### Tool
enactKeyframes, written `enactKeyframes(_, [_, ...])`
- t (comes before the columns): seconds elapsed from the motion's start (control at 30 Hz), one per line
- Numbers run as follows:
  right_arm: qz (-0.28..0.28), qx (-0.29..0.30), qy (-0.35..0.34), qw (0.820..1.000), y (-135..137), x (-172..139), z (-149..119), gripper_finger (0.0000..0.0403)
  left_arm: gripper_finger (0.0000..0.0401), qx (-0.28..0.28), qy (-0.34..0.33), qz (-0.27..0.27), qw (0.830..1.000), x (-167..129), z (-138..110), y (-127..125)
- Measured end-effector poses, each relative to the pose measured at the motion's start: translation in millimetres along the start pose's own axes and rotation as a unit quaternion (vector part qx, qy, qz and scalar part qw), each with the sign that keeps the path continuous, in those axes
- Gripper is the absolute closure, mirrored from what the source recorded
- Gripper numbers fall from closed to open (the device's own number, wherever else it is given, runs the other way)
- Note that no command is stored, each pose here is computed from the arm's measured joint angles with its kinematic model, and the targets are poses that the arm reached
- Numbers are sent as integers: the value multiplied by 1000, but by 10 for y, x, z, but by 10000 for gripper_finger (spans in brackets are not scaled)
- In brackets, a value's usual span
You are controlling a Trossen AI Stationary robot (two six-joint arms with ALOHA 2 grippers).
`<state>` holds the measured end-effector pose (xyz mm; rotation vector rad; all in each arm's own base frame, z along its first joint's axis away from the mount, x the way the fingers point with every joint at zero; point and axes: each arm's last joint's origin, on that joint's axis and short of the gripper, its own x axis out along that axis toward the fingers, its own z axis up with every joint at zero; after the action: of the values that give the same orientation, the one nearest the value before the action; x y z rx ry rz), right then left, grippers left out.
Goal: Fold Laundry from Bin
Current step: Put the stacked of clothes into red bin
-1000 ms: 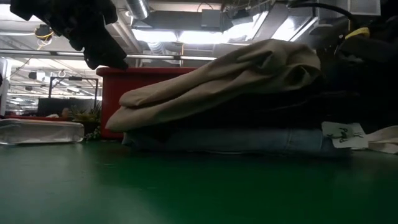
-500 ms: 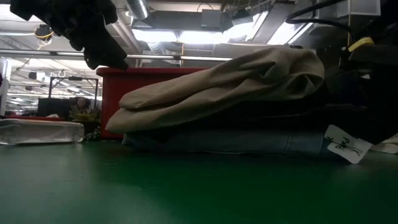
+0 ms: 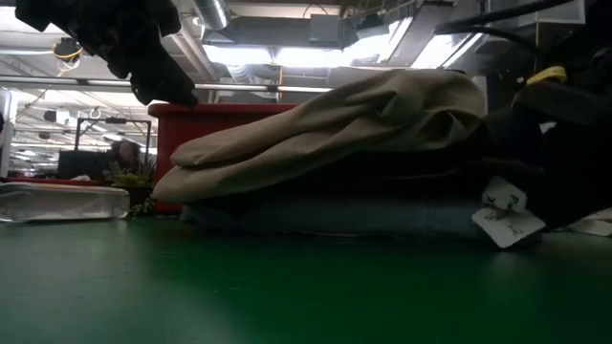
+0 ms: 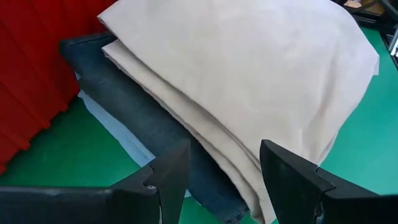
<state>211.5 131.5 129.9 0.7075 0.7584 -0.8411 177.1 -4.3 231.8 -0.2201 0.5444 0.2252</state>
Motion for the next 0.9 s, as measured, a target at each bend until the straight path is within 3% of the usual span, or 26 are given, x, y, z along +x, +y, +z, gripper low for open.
enactKeyframes(0.17, [-4, -4, -4, 1000, -9, -1, 4, 242, 213, -2, -1, 26, 1000, -1, -9, 17])
enactKeyframes(0.43, [-9, -20, -4, 1000, -20, -1, 6, 242, 213, -77, 19, 104, 991, 64, -57, 140])
enactKeyframes(0.73, [-8, -32, -2, 999, -18, 0, 6, 242, 213, -167, 67, 206, 962, 396, -160, 368])
enactKeyframes(0.9, [-7, -32, -2, 999, -15, 1, 7, 242, 213, -188, 93, 240, 948, 644, -239, 497])
